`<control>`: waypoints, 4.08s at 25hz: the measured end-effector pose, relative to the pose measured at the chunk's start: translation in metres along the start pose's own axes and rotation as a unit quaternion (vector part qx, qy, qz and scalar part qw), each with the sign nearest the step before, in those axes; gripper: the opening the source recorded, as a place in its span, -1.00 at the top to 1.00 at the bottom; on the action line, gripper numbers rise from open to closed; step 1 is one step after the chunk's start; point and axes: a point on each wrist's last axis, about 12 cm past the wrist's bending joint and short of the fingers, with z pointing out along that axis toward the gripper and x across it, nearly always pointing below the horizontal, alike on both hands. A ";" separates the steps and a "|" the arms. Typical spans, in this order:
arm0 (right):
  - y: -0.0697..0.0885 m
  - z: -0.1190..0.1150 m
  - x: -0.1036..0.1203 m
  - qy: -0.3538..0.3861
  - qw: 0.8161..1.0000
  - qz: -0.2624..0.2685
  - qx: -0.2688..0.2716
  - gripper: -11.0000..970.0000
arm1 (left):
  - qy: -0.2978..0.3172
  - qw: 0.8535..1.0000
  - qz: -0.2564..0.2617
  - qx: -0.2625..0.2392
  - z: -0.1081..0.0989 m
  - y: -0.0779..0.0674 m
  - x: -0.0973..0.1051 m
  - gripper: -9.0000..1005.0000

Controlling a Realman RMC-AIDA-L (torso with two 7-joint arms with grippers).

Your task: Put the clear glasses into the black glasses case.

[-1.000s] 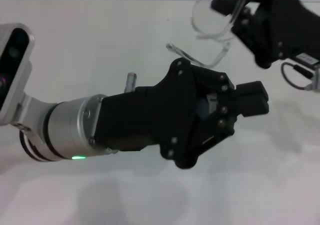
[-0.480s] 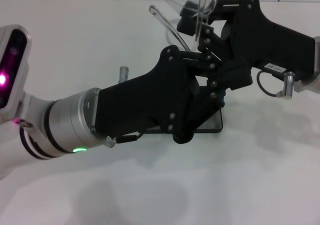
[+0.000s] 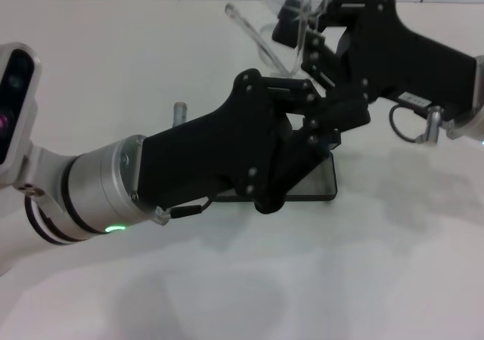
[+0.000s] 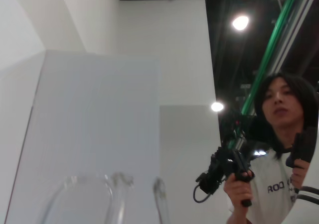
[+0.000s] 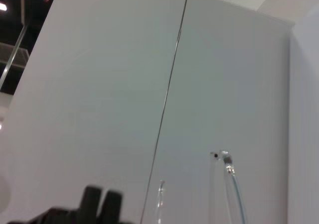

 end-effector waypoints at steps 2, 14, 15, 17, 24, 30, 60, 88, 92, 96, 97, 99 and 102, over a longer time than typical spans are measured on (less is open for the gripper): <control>0.002 0.001 0.003 0.007 1.000 0.004 -0.005 0.74 | -0.001 1.000 0.000 -0.001 0.000 0.000 0.000 0.88; 0.009 0.007 0.013 0.041 0.999 0.008 -0.024 0.74 | -0.009 0.999 -0.011 -0.035 -0.006 0.004 0.001 0.88; 0.009 0.008 0.013 0.041 0.999 0.007 -0.024 0.74 | -0.009 0.999 -0.011 -0.035 -0.006 0.004 0.001 0.88; 0.009 0.008 0.013 0.041 0.999 0.007 -0.024 0.74 | -0.008 0.999 -0.012 -0.036 -0.007 0.004 0.002 0.88; 0.006 0.005 0.013 0.042 0.999 0.008 -0.011 0.73 | -0.004 0.999 -0.015 -0.035 -0.012 0.001 0.002 0.88; 0.006 0.002 0.011 0.086 0.996 0.032 -0.014 0.72 | 0.008 0.999 0.005 -0.051 -0.059 -0.007 -0.024 0.88; 0.011 0.124 -0.006 0.632 0.760 -0.092 -0.123 0.65 | 0.062 0.987 0.033 -0.143 -0.142 -0.048 -0.054 0.87; 0.022 0.115 0.034 0.639 0.744 -0.162 -0.107 0.59 | 0.050 0.987 0.038 -0.148 -0.137 -0.045 -0.052 0.87; 0.023 0.113 0.033 0.639 0.744 -0.166 -0.105 0.58 | 0.050 0.987 0.038 -0.147 -0.137 -0.045 -0.052 0.87; 0.022 0.113 0.033 0.640 0.742 -0.171 -0.102 0.57 | 0.050 0.987 0.039 -0.147 -0.137 -0.045 -0.052 0.87; 0.021 0.113 0.033 0.640 0.742 -0.170 -0.102 0.57 | 0.050 0.987 0.038 -0.147 -0.137 -0.045 -0.052 0.87; 0.021 0.113 0.033 0.640 0.742 -0.170 -0.101 0.56 | 0.050 0.987 0.038 -0.148 -0.137 -0.045 -0.051 0.87; 0.021 0.113 0.033 0.641 0.742 -0.168 -0.100 0.55 | 0.049 0.987 0.038 -0.148 -0.137 -0.045 -0.051 0.87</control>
